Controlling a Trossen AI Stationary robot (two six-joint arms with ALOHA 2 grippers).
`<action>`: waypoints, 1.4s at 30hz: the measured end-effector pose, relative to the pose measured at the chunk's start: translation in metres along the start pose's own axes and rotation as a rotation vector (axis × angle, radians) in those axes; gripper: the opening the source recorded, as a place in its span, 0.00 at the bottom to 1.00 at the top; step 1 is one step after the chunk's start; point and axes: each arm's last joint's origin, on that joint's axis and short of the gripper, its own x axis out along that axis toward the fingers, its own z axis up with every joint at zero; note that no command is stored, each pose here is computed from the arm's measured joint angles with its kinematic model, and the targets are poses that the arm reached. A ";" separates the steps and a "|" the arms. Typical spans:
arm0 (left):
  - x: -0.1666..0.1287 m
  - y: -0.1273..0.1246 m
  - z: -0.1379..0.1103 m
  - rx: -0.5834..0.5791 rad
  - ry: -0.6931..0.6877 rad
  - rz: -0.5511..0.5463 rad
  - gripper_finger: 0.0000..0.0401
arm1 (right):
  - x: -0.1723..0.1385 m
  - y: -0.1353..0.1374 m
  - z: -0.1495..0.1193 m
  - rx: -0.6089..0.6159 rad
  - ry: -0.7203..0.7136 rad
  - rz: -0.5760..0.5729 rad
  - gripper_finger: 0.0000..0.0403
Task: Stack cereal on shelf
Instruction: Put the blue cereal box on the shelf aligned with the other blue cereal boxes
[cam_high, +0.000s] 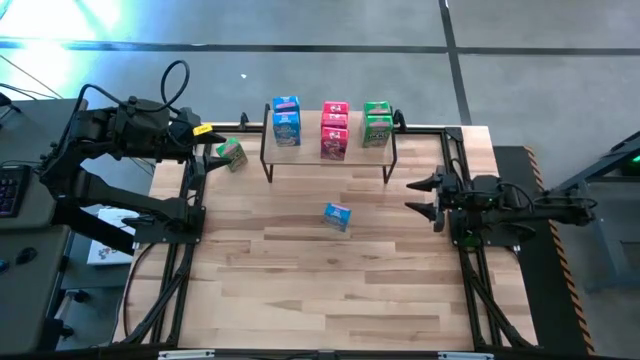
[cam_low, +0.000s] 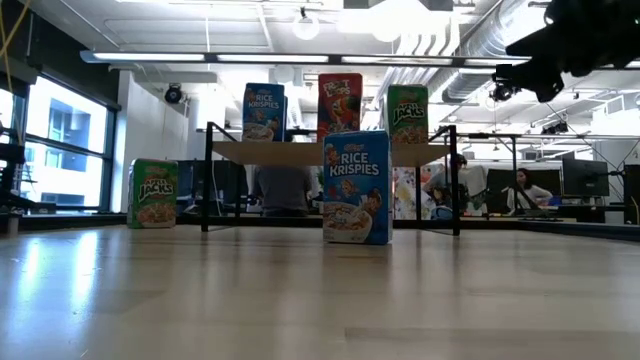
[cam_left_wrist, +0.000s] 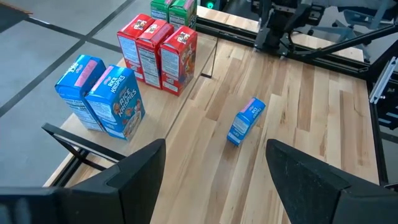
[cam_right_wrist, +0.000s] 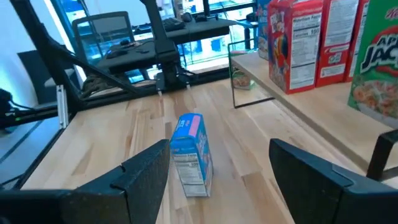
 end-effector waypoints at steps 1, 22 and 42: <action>0.000 0.000 0.000 0.000 0.000 0.000 0.67 | 0.000 0.000 -0.003 0.000 -0.001 0.006 0.66; 0.000 0.000 0.000 0.000 -0.001 0.000 0.67 | 0.006 -0.005 -0.058 0.055 0.013 0.151 0.66; 0.000 0.000 0.000 0.000 -0.001 0.000 0.67 | 0.007 -0.005 -0.060 0.105 0.038 0.146 0.66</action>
